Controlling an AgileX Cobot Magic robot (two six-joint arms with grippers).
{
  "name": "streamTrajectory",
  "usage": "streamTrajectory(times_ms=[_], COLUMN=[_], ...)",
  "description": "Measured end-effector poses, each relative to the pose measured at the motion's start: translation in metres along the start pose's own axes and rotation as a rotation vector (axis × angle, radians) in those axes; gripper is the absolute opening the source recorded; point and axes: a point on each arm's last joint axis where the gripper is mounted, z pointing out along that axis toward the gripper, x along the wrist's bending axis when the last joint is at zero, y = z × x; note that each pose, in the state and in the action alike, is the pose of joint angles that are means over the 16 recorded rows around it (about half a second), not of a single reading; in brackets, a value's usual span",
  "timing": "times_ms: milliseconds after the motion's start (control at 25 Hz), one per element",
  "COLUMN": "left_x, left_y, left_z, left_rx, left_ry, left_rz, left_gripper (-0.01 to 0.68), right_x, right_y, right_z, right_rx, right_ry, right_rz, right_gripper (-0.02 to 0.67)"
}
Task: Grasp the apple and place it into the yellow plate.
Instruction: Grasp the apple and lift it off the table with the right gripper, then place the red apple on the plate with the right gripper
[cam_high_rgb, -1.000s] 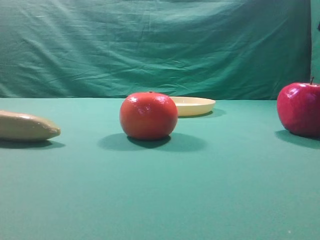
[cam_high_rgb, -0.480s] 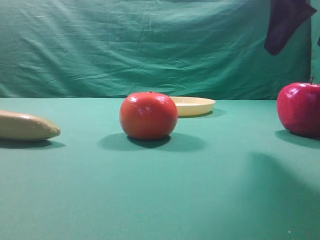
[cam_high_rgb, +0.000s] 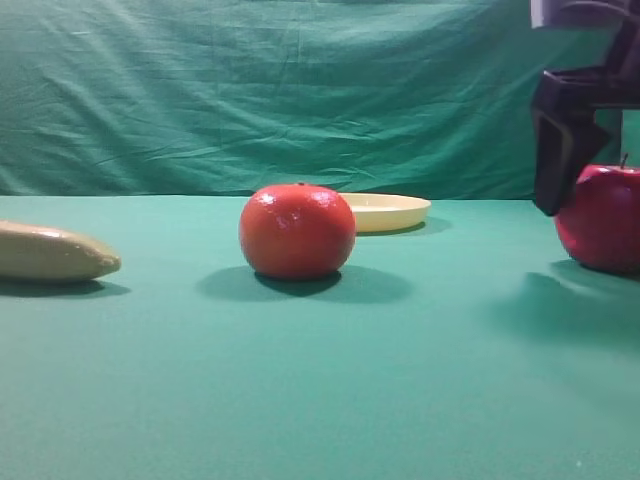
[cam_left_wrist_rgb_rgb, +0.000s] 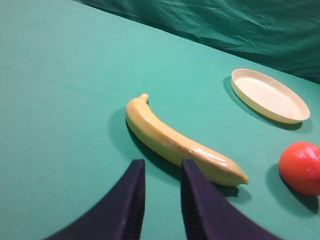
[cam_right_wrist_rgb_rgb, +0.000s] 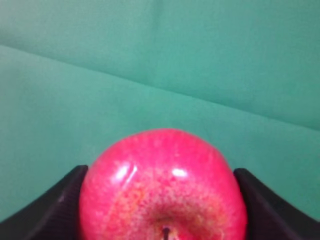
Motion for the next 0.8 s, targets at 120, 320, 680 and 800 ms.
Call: streamTrajectory(times_ms=[120, 320, 680, 800], left_x=[0.0, 0.0, 0.0, 0.0], left_y=[0.0, 0.0, 0.0, 0.0], left_z=[0.0, 0.0, 0.0, 0.0], left_rx=[0.0, 0.0, 0.0, 0.0], left_ry=[0.0, 0.0, 0.0, 0.0], left_rz=[0.0, 0.0, 0.0, 0.0], left_gripper=[0.157, 0.157, 0.157, 0.157], right_x=[0.0, 0.001, 0.029, 0.047], right_y=[0.015, 0.055, 0.136, 0.152], right_z=[-0.005, -0.021, -0.026, -0.01], right_rx=[-0.036, -0.144, -0.324, -0.339], right_ry=[0.0, 0.001, 0.035, 0.054], right_rz=[0.003, 0.002, -0.062, -0.107], right_gripper=[0.512, 0.498, 0.498, 0.498])
